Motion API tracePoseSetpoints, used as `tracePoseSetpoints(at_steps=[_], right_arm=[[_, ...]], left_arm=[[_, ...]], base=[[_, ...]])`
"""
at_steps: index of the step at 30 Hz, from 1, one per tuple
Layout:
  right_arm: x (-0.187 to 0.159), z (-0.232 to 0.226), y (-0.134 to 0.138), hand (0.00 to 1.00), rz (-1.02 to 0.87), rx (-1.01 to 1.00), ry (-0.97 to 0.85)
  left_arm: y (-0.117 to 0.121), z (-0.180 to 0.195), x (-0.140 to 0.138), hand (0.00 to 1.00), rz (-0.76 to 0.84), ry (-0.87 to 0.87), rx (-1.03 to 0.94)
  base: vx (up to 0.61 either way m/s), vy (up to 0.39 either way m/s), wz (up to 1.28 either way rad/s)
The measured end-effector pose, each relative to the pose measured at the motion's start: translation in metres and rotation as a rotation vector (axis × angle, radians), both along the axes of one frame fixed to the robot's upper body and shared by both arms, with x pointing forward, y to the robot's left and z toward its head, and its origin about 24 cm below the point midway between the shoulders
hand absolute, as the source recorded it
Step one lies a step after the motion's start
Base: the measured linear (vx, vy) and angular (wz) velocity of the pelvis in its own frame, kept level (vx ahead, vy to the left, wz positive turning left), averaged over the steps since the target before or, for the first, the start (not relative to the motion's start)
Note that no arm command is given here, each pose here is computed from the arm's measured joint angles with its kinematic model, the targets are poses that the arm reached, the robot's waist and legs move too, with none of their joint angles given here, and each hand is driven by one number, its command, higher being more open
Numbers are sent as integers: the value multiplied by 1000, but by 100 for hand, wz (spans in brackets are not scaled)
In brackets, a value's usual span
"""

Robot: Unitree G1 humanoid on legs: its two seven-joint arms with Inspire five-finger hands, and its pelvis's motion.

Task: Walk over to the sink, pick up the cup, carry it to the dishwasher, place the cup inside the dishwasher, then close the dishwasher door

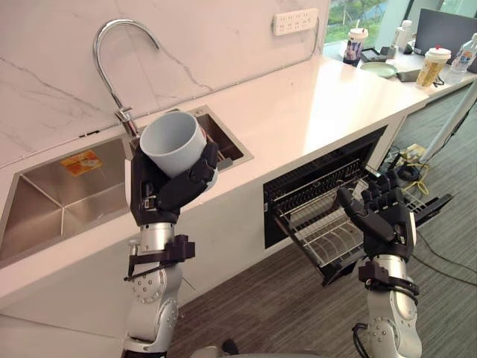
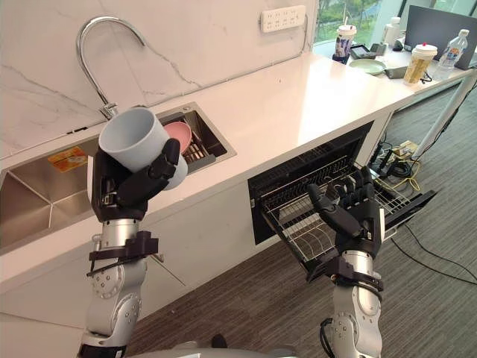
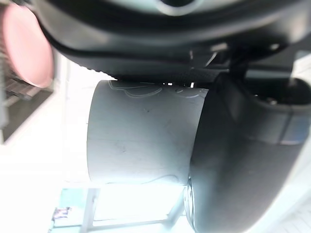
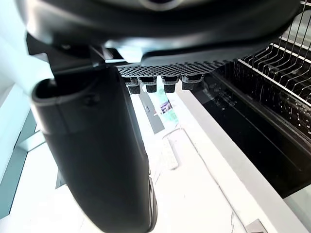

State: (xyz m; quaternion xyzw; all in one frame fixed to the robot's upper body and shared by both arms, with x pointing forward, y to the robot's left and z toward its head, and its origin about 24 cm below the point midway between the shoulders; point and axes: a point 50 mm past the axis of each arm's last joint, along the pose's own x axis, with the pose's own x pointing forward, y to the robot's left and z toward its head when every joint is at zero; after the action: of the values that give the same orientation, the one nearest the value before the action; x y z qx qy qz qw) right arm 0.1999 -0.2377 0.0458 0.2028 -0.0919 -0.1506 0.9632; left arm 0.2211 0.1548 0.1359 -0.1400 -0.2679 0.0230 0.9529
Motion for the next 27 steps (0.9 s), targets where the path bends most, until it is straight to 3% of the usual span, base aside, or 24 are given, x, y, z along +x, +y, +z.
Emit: tracePoseSetpoints(at_steps=[5,12,17,27], right_arm=[[2,-3,7,100,18,31,5],[24,13,25,100,139,3,-70],[27,16,19,100,124,-28,-43],[25,6,35,100,201,1,-1]], left_arm=[[2,1,1,0,37,5,-33],[37,-5,-5,0,231,42,-30],[23,-11,-6,0,195,62,-97],[30,-26,-14,0,256,116,-117]], base=[[79,125,-23],[10,-70,-59],[76,-147,5],[68,-33,-1]])
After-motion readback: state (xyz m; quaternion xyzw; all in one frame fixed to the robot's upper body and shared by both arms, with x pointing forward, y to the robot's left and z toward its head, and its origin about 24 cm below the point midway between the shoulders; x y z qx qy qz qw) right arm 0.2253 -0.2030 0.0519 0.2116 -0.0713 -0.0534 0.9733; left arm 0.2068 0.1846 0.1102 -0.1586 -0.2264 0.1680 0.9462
